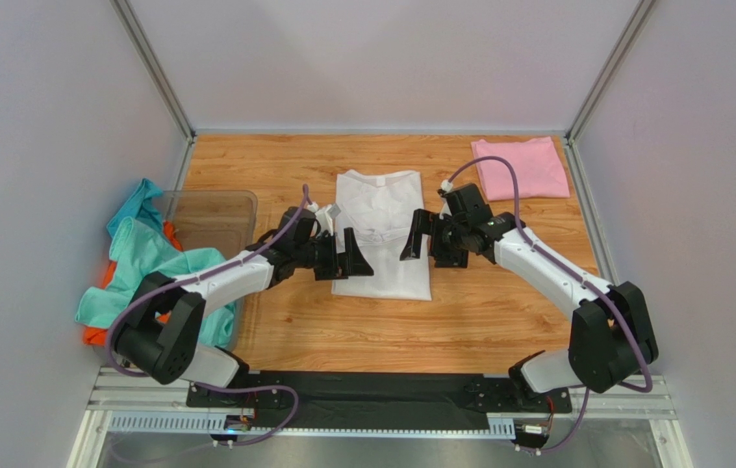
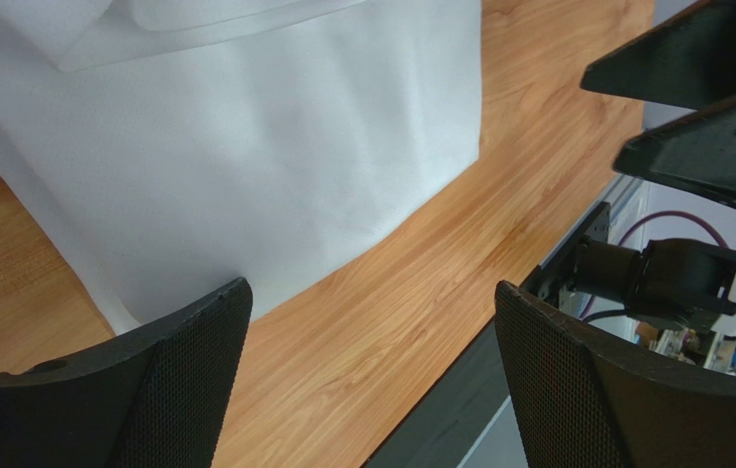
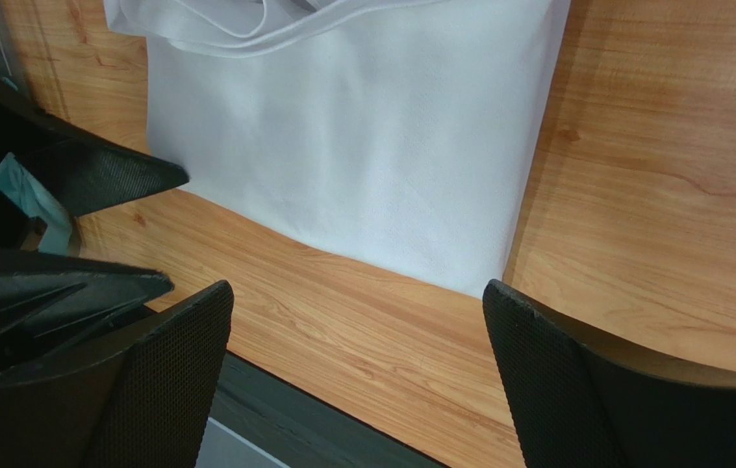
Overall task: Fold and stack the t-shirts
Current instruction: Fold the tshirt
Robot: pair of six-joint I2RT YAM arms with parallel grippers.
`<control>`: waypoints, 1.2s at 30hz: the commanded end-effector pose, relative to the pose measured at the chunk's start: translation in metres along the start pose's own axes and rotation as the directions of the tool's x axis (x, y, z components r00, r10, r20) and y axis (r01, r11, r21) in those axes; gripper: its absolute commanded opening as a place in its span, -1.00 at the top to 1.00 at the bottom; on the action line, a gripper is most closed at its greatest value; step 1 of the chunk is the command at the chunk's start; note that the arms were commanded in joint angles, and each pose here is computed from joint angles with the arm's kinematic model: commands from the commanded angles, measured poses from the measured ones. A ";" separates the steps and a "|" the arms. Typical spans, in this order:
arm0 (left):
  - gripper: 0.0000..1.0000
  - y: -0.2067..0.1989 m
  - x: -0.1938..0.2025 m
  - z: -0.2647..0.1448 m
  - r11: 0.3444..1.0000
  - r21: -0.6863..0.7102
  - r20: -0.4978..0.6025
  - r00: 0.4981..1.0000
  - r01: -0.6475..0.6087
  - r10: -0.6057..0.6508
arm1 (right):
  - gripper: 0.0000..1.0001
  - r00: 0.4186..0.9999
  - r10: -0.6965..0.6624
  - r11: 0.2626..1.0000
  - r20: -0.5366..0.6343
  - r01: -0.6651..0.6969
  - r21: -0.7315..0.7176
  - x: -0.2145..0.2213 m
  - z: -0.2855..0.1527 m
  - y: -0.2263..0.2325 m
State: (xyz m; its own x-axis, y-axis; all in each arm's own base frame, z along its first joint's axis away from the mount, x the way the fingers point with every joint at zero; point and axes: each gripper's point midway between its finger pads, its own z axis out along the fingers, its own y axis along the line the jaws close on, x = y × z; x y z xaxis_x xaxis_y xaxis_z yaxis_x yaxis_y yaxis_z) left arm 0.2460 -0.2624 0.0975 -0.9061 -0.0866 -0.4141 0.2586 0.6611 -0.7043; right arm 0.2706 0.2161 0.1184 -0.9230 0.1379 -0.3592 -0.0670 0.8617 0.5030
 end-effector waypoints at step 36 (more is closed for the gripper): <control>-0.99 0.034 0.052 -0.128 0.965 -0.242 0.298 0.954 0.103 -0.027 | -1.00 0.983 -0.176 0.949 -0.055 0.154 -0.277 -0.039 0.115 0.128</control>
State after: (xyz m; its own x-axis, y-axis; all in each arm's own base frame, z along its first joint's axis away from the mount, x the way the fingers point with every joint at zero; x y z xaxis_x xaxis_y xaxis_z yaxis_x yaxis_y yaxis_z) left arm 0.1851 -0.1698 0.1649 -0.7165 -0.2976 -0.6309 0.2213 0.7607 -0.6102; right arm 0.3136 0.3534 0.0855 -0.9462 -0.0640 -0.3171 -0.2566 0.7456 0.6150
